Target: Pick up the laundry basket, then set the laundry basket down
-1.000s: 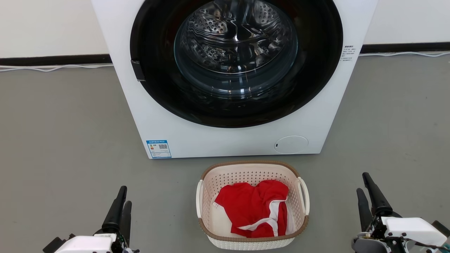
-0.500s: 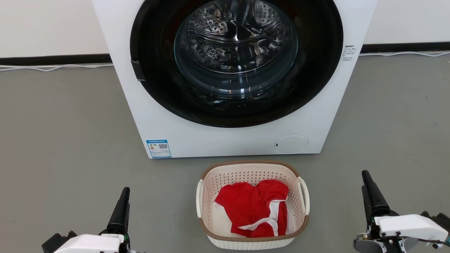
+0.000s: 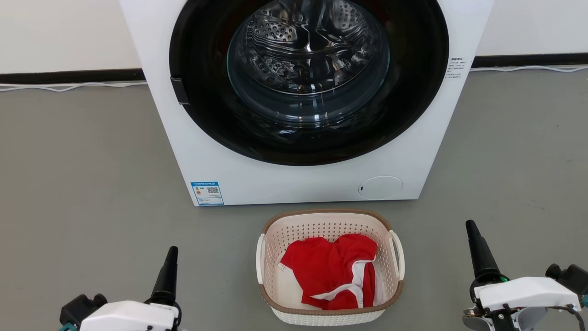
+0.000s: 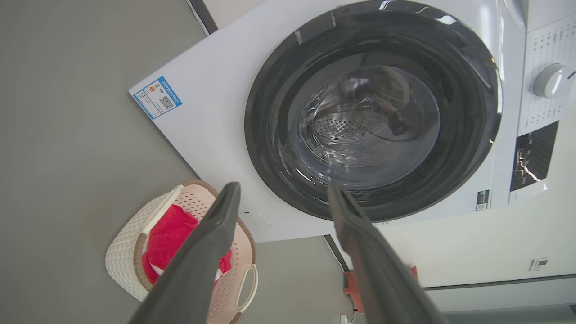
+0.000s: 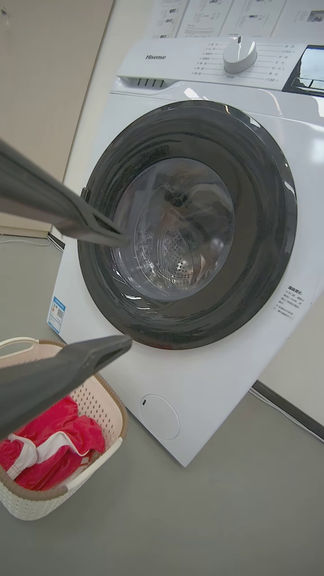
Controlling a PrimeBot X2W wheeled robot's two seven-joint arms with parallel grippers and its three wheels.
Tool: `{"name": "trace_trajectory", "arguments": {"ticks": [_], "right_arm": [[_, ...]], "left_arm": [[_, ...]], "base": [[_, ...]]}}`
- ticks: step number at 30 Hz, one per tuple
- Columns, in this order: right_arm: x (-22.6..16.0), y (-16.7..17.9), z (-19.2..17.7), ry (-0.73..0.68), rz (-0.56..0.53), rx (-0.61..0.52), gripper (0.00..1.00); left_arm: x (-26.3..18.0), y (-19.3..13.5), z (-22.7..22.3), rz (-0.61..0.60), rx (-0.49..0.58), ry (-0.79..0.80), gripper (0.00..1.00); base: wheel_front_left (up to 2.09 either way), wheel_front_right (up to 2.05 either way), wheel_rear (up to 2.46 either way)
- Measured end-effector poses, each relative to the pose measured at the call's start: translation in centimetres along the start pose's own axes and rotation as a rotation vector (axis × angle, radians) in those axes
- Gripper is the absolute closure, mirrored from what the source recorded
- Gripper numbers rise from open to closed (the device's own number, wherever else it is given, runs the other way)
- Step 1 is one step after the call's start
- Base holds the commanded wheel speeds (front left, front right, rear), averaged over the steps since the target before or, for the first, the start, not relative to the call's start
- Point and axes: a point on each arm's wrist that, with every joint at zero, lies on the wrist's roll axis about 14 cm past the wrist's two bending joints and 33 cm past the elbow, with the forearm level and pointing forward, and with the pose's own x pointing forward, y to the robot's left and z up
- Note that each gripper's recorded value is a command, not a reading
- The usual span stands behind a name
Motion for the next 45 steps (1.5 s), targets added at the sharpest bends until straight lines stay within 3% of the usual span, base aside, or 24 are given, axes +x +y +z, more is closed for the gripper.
{"name": "trace_trajectory", "arguments": {"ticks": [24, 45], "right_arm": [[0.1, 0.4, -0.3, 0.005, 0.03, -0.368, 0.0], [0.1, 0.7, -0.5, -0.005, 0.065, -0.643, 0.0]], "left_arm": [[0.0, -0.3, -0.6, 0.033, 0.438, -0.022, 0.0], [-0.2, -0.9, -0.2, 0.02, 0.74, -0.081, 0.0]], "base": [[0.0, 0.0, 0.0], [0.0, 0.0, 0.0]]}}
